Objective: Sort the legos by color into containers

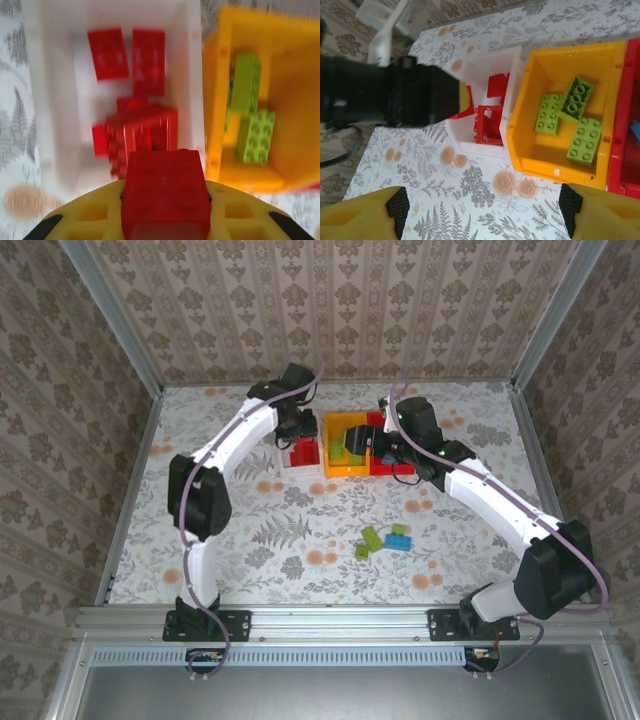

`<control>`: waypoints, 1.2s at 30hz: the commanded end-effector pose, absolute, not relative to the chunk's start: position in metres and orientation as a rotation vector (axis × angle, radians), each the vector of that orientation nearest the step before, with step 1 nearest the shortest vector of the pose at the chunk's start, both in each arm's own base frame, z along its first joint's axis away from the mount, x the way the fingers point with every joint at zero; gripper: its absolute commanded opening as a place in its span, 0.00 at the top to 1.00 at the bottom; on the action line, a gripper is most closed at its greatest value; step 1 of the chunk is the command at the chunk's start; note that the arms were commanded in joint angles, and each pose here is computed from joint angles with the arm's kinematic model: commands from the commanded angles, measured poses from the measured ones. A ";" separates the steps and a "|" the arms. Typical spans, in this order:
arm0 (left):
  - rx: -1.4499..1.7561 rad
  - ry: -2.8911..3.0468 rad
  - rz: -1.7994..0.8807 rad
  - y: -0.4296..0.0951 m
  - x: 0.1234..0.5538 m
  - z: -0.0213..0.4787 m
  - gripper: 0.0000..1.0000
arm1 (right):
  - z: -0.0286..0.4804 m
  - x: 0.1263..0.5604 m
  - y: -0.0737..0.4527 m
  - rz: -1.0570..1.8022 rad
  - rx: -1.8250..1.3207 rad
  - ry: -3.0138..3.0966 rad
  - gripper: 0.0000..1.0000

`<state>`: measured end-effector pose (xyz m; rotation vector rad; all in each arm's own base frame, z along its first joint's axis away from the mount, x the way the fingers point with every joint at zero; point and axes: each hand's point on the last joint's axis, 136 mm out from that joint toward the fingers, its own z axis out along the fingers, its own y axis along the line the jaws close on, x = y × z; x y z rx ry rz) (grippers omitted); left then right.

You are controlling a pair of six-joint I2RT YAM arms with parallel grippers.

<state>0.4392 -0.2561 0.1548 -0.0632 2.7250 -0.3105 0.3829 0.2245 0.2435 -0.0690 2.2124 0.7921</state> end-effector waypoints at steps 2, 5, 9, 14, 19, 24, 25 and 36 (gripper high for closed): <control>-0.069 2.701 -0.209 -0.239 0.475 0.147 0.76 | 0.248 0.391 0.227 0.819 -0.032 2.225 0.18; -0.092 2.711 -0.199 -0.237 0.490 0.131 0.75 | 0.240 0.388 0.227 0.819 -0.029 2.269 0.19; -0.110 2.748 -0.193 -0.236 0.495 0.112 0.71 | 0.230 0.383 0.225 0.810 -0.024 2.310 0.19; -0.113 2.773 -0.199 -0.237 0.490 0.108 0.52 | 0.214 0.374 0.216 0.759 -0.008 2.390 0.19; -0.097 2.745 -0.219 -0.239 0.484 0.128 0.40 | 0.190 0.355 0.194 0.645 0.036 2.502 0.22; -0.068 2.682 -0.267 -0.244 0.472 0.163 0.36 | 0.163 0.318 0.160 0.463 0.139 2.653 0.25; -0.054 2.669 -0.277 -0.246 0.468 0.171 0.35 | 0.155 0.311 0.155 0.432 0.165 2.692 0.26; 0.445 2.428 -0.756 -0.312 0.335 0.230 0.28 | 0.078 0.249 0.132 0.290 0.383 2.991 0.21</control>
